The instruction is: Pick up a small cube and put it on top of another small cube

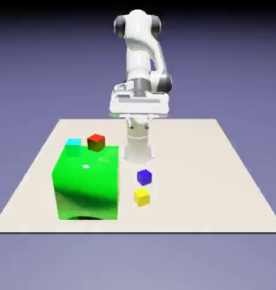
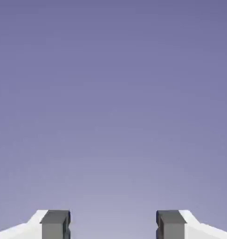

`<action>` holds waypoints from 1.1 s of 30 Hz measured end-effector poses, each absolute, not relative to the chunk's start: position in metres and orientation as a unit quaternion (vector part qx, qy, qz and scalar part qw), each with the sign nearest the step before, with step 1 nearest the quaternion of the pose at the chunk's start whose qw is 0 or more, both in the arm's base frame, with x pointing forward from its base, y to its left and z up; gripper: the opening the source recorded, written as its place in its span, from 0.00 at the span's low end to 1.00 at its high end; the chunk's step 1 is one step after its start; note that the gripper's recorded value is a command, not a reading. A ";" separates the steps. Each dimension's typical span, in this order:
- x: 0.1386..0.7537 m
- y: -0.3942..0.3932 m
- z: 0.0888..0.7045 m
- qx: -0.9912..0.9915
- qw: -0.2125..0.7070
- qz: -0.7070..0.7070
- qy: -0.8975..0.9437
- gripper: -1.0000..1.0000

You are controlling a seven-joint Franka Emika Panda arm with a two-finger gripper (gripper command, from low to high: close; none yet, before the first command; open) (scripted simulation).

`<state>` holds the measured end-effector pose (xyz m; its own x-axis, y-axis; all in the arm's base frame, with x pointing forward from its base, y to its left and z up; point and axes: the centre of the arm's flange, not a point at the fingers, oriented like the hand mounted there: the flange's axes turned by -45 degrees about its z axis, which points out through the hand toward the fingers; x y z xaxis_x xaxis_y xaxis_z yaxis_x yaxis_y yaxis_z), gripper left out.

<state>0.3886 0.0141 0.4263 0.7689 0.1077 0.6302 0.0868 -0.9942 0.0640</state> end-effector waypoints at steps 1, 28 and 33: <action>0.386 0.021 0.400 0.953 0.022 0.292 0.073 0.50; 0.266 0.055 0.159 0.947 0.051 -0.161 0.274 0.00; 0.268 0.058 0.188 0.947 0.046 -0.163 0.273 0.00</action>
<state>0.2681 0.0581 0.1875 0.7975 0.5028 -0.3334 0.5330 -0.8461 -0.0010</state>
